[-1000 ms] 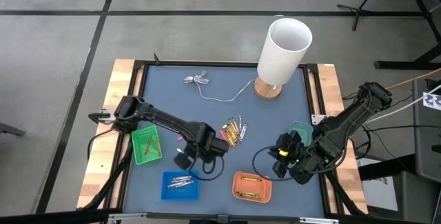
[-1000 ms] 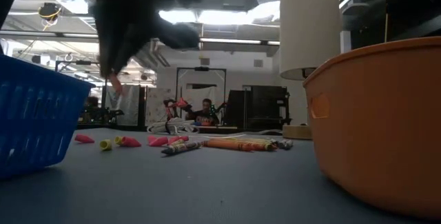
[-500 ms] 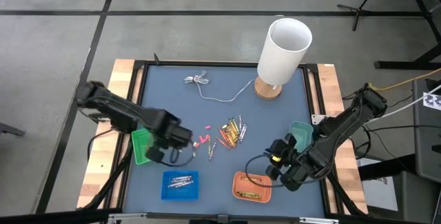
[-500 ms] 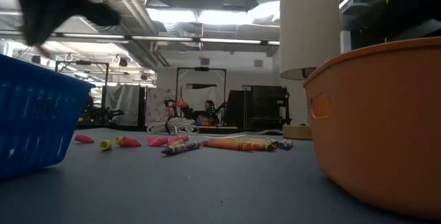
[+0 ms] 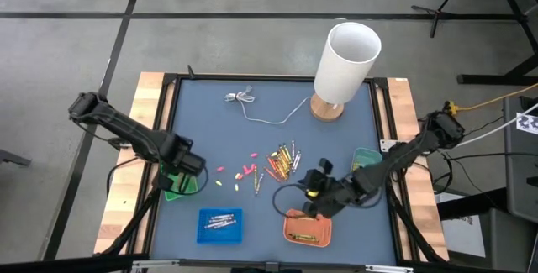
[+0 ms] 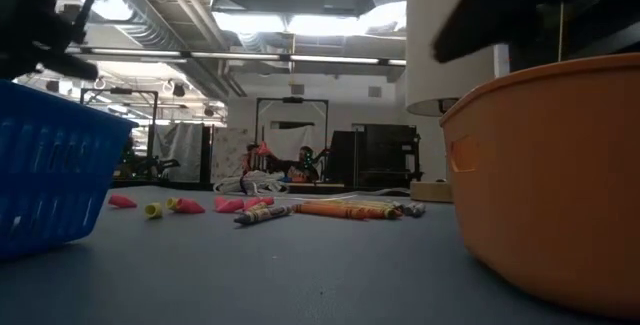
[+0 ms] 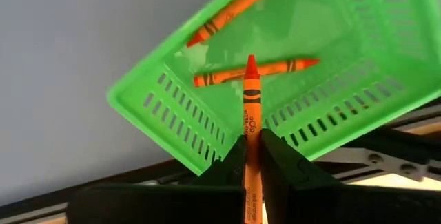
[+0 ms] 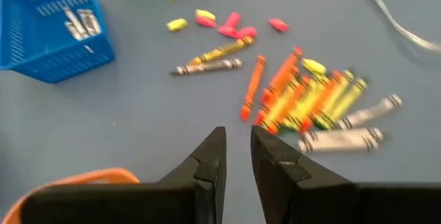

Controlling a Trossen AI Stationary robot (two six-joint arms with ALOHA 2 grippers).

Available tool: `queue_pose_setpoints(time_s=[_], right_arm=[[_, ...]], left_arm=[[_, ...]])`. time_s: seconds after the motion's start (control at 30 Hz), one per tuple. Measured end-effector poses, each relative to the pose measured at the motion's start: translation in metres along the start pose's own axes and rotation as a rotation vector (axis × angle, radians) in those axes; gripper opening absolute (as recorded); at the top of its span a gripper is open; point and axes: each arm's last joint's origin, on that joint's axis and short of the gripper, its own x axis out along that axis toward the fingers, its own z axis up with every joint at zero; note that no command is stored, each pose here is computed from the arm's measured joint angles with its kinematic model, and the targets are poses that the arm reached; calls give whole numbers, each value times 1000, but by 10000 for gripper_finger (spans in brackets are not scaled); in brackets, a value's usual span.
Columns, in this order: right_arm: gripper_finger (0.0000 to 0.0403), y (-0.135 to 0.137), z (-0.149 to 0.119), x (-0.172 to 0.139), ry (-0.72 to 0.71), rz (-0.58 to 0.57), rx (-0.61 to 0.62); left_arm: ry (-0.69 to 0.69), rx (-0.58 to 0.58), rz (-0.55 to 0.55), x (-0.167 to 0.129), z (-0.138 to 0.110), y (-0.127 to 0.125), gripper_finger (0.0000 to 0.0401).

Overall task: Sort crayons
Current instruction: Put the orange crayon into the green bin, then put the gray crayon into the blue bin

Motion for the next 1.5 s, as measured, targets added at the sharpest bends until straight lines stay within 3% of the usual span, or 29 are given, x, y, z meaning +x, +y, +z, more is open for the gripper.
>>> queue_pose_setpoints(time_s=[0.13,0.27,0.47,0.9,1.17,1.4,1.5], right_arm=[[67,-9,14,12,-1,29,-50],[67,-21,22,22,12,1,-107],[67,-38,32,36,46,-9,-176],[67,-53,40,44,79,-12,-141],[67,-56,38,45,105,-22,-288],[117,-73,45,52,150,-8,-258],[143,-81,48,55,178,8,-316]], left_arm=[[17,-10,-13,13,-2,1,6],[-3,-106,-4,20,0,2,15],[-38,-179,139,26,1,6,42],[-46,-184,176,25,1,7,50],[-43,-183,165,25,1,7,51],[-38,-175,164,25,0,7,51],[-33,-175,163,25,0,7,51]])
